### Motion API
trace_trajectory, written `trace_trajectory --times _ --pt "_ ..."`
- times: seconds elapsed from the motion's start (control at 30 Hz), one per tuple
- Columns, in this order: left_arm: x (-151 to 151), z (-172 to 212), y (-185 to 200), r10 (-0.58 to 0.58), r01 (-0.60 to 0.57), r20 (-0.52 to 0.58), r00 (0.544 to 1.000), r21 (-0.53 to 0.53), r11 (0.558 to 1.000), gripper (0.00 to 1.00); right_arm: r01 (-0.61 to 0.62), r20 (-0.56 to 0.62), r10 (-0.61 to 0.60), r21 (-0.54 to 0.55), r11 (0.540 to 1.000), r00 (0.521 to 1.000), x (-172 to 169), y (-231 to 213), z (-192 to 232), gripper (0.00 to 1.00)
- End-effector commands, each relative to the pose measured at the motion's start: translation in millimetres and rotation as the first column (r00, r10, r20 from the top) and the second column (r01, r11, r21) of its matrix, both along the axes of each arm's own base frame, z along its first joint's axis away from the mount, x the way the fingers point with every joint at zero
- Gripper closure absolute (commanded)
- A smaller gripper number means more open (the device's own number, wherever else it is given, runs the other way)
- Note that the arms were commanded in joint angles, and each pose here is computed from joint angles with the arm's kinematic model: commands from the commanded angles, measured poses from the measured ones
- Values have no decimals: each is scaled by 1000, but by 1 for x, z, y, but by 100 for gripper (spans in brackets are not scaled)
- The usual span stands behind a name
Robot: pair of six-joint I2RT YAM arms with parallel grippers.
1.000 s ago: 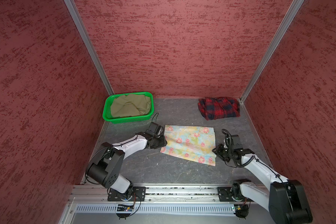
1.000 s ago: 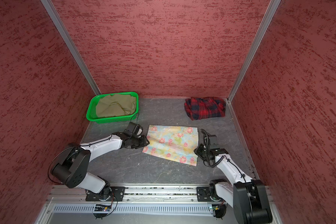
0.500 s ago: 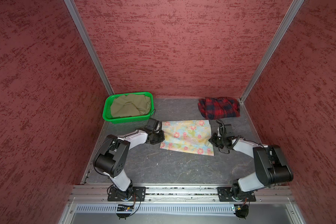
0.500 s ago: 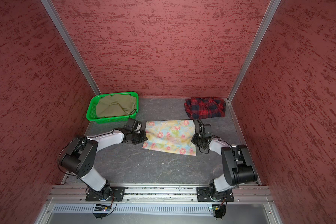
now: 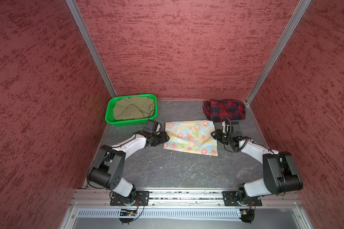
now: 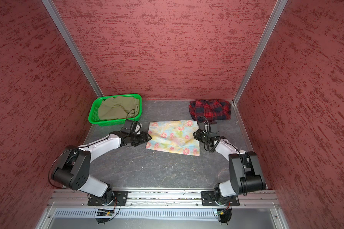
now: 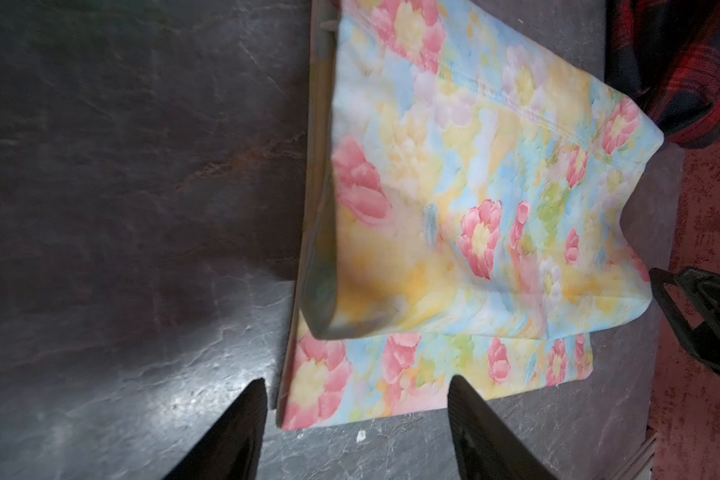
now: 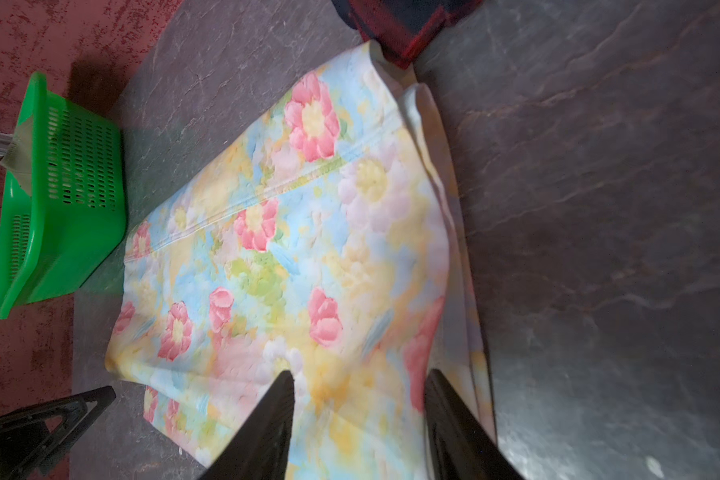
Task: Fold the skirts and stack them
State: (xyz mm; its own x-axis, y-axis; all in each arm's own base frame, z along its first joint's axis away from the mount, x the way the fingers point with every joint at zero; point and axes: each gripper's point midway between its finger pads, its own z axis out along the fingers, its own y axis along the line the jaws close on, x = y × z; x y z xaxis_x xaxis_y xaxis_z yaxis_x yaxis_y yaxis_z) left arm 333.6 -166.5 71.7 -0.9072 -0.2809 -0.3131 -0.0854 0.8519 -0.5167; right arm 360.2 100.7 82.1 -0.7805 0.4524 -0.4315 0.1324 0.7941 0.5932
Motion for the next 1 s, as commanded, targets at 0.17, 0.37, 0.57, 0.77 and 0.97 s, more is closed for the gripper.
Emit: trace_trajectory --times 0.17,0.37,0.57,0.77,0.97 --pt "32 9 -4 -2 13 80 997 -135 991 31 -10 -1 10 62 998 1000 -20 3 -5 47" --pt "56 14 -23 -75 105 153 985 -201 974 34 -11 14 10 75 997 1000 -24 2 -3 47" --pt "50 6 -36 -151 186 161 975 -235 954 36 -5 19 4 77 997 1000 -24 -3 -1 47" --pt "33 -2 -36 -192 219 128 973 -246 944 38 -10 5 10 71 997 1000 -27 -6 -10 48" --pt "19 -7 -35 -209 226 92 973 -249 942 40 -23 -26 25 87 996 999 -31 -3 -23 49"
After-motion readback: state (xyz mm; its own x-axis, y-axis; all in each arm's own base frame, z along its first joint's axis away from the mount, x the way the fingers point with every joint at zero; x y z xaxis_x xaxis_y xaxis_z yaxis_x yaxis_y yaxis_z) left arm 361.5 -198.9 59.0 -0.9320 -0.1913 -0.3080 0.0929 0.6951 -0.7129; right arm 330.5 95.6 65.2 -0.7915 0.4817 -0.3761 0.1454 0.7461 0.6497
